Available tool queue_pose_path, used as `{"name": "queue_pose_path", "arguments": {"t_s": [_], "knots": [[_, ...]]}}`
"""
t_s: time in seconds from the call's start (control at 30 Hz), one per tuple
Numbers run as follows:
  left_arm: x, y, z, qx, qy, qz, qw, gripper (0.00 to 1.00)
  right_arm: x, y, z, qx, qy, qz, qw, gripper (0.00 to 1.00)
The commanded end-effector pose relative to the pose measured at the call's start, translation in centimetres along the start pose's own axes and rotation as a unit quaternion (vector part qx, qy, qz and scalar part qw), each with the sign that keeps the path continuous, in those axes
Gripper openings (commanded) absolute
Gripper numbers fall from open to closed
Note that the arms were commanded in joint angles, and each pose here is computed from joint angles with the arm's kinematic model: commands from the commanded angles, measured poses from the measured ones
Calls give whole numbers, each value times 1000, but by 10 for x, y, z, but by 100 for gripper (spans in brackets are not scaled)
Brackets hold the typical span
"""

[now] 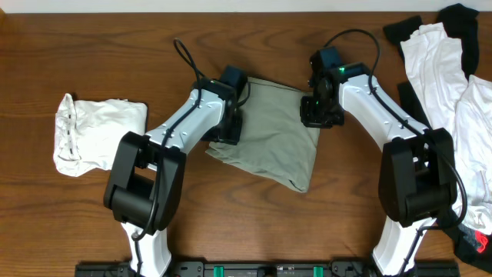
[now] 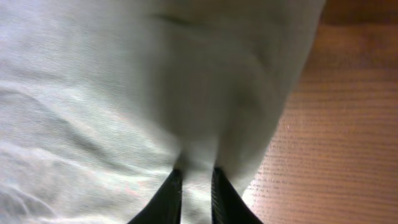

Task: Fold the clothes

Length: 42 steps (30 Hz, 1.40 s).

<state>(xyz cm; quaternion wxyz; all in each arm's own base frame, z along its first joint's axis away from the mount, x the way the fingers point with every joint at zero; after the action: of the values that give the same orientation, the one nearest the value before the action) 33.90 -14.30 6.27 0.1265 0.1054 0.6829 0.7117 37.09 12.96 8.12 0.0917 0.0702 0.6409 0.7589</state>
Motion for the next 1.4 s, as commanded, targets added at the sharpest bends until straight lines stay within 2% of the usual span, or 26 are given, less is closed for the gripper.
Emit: {"name": "queue_pose_path", "arguments": {"t_s": [0.0, 0.1, 0.17, 0.33, 0.5, 0.67, 0.77, 0.9, 1.0, 1.13, 1.23, 1.37], "knots": [[5, -2, 21, -69, -1, 12, 998, 50, 5, -2, 2, -7, 14, 13, 1000, 13], [6, 3, 48, -150, 4, 14, 989, 50, 5, 8, 5, -14, 20, 3, 1000, 13], [6, 4, 59, -168, 13, 13, 986, 49, 0, 19, 10, -26, 31, -18, 999, 14], [5, 5, 74, -168, 35, 12, 985, 50, -29, 46, 31, -71, 78, -117, 988, 17], [1, 24, 74, -165, 50, -18, 985, 50, -54, 42, 45, -96, 94, -168, 977, 21], [-8, 71, 79, -163, 69, -94, 980, 50, -63, 15, 53, -109, 100, -165, 975, 23], [-9, 101, 84, -160, 85, -144, 973, 62, -62, -5, 58, -115, 109, -149, 976, 24], [3, 127, 93, -158, 110, -167, 967, 65, -57, -36, 62, -109, 114, -123, 980, 24], [22, 130, 91, -146, 158, -143, 966, 73, -48, -52, 64, -103, 129, -102, 981, 24], [57, 117, 74, -93, 214, -55, 971, 73, -27, -59, 69, -102, 151, -59, 981, 25], [81, 105, 66, -75, 264, 4, 962, 83, -5, -63, 61, -76, 149, -11, 986, 29], [98, 82, 56, -57, 272, 48, 959, 88, 13, -65, 46, -34, 143, 31, 989, 25]]}}
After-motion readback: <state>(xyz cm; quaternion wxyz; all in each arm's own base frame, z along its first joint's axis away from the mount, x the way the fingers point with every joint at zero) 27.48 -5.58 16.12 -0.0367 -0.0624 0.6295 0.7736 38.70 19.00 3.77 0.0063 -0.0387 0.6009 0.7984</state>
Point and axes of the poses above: each gripper's point midway between its finger pads, its own y axis back along the fingers, its own z axis along the line the jaws close on, x = y × z, the point moved 4 cm from there along y, back along the fingers, and after that the axes turned 10 degrees about -y, right-handed, at the moved point
